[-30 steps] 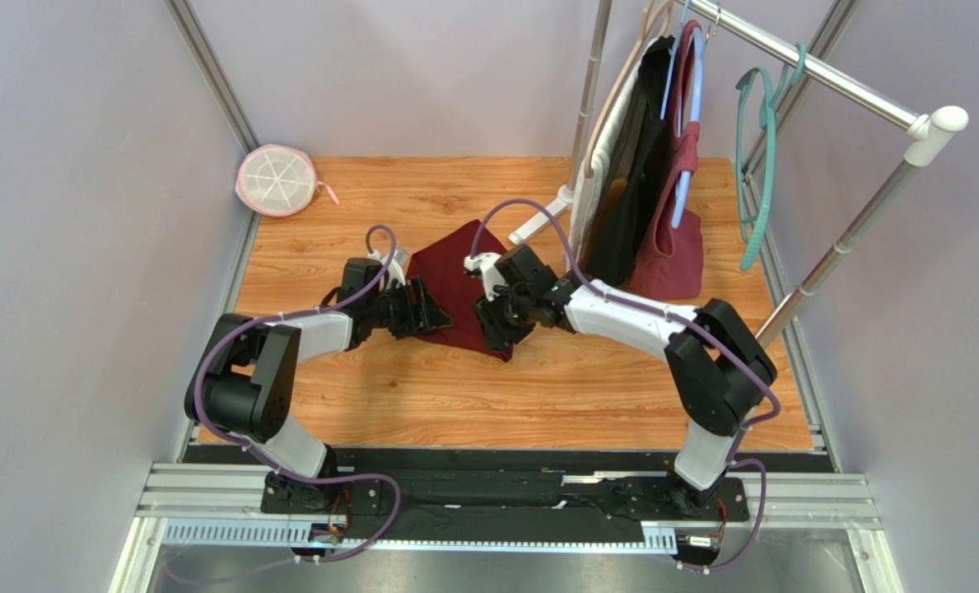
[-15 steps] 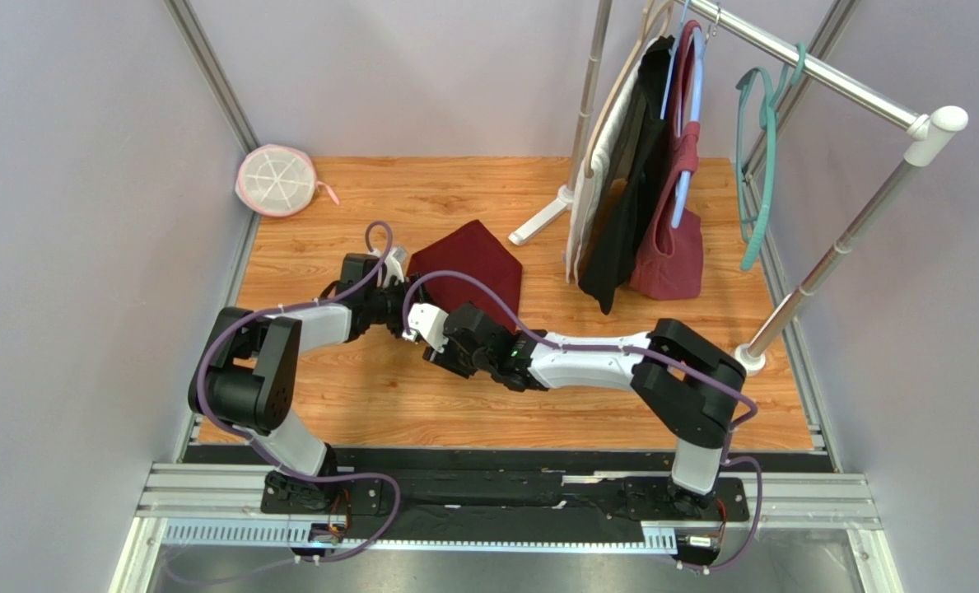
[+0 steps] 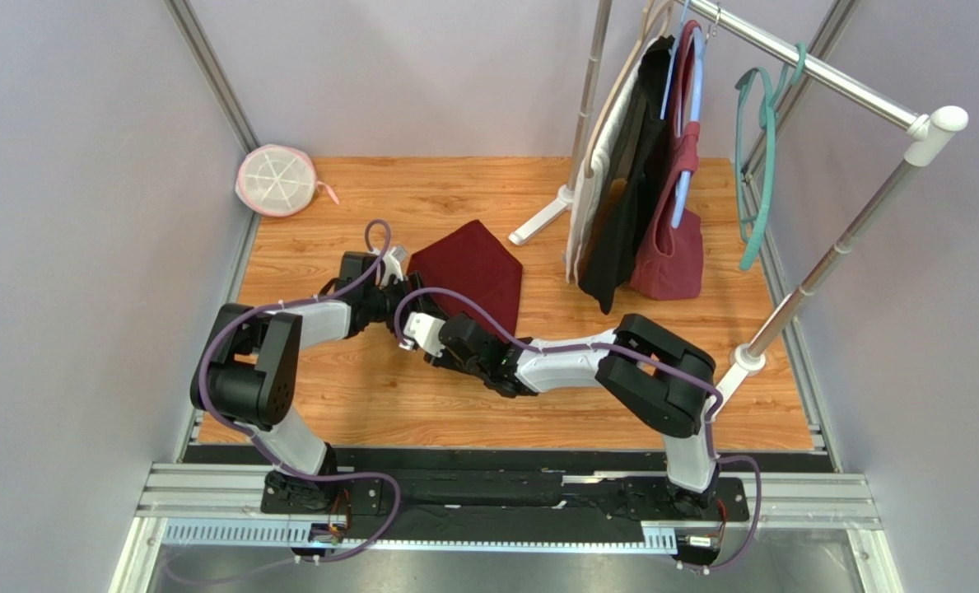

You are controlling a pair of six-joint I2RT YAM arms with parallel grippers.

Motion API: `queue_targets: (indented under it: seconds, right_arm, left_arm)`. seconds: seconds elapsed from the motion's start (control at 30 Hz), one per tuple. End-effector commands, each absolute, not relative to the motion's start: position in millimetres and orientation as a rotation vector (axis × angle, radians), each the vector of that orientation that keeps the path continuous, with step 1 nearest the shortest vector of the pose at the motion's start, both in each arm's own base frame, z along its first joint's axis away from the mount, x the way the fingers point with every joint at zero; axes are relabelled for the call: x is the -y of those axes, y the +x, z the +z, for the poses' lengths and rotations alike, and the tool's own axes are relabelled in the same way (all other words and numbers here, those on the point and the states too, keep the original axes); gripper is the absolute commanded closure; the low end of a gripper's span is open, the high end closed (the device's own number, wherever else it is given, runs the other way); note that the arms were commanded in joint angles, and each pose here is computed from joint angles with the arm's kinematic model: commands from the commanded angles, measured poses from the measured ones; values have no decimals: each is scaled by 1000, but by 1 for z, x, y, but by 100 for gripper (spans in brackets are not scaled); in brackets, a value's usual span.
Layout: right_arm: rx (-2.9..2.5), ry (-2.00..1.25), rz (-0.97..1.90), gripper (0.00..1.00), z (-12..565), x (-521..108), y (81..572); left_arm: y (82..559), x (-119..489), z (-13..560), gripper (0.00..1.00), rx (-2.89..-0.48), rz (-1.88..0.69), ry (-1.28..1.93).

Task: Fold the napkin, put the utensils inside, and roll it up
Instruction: Roll the napkin with the utensil

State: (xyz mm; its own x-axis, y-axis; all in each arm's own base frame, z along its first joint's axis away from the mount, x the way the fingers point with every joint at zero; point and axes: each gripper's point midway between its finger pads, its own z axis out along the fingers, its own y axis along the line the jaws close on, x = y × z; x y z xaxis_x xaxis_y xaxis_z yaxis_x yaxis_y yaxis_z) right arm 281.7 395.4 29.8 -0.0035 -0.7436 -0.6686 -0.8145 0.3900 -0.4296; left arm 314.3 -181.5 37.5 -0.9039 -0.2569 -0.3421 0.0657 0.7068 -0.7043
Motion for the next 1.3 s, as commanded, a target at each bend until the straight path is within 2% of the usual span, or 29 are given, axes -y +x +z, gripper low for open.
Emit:
queue_targets:
  seconds: [0.0,0.23,0.3,0.47,0.67,0.93,0.97,1.27]
  right_arm:
    - [-1764,-1338,-10,60,14,-380,297]
    - [-1801,-1362,-9,63,-4,-371,297]
    - [-1822,-1379,7,67,-9,-369,294]
    - [-1878,-1466,109,90,-16,-372,276]
    - [-1979,-1533,234,100,-23,-369,249]
    - [-2068,-1550,407,100,-27,-369,217]
    - [-2079,-1544,419,100,-27,-368,215]
    - [-2134,-1548,473,100,-34,-362,200]
  left_arm:
    - [287,162,-1,35,-2677,-928,-219]
    - [288,163,0,35,-2677,-936,-217]
    - [289,163,1,35,-2672,-936,-212]
    - [295,166,8,32,-2633,-968,-206]
    - [314,171,30,29,-2554,-996,-213]
    - [349,160,75,25,-2399,-981,-278]
    - [350,158,77,15,-2399,-974,-282]
    - [357,129,86,14,-2362,-904,-331]
